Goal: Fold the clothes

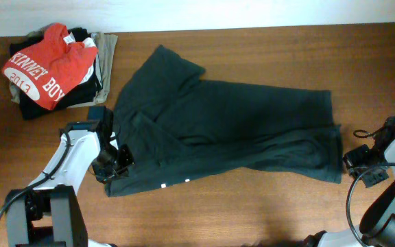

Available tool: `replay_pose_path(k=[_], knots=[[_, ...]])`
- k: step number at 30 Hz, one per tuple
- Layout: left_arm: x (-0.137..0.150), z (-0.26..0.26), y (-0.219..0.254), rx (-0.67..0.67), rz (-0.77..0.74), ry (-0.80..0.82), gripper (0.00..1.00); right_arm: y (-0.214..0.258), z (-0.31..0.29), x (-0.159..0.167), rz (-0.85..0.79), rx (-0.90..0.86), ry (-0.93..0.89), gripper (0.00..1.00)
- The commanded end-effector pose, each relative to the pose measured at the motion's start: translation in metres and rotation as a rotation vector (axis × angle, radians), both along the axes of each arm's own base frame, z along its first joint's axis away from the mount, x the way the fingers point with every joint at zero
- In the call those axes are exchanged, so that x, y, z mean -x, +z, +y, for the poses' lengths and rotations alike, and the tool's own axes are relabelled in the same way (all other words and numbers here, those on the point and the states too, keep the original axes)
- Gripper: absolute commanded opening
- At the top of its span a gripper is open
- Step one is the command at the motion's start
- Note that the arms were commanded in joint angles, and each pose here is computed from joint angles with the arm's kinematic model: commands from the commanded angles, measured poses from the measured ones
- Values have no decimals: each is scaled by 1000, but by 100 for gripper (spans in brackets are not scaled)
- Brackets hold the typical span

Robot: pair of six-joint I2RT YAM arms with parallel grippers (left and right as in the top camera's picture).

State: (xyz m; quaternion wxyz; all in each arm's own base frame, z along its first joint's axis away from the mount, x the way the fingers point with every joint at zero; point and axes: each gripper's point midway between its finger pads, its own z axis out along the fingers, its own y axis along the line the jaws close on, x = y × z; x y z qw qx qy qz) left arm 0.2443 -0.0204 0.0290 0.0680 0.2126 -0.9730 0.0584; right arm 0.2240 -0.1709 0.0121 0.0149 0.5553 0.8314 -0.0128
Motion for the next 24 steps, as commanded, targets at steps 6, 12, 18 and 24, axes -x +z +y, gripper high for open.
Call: replay_pose_path(k=[6,12,18,24], knots=[[-7,1,2,-4,-46,-41,1,61,61,-50,-249,10,372,4],[-14,1,2,-2,-75,-41,2,6,82,-45,-95,-50,376,4],[-16,2,2,-6,-80,-42,2,-21,74,-33,17,-43,281,4],[-16,2,2,-6,-83,-42,9,-21,32,-16,60,43,180,4]])
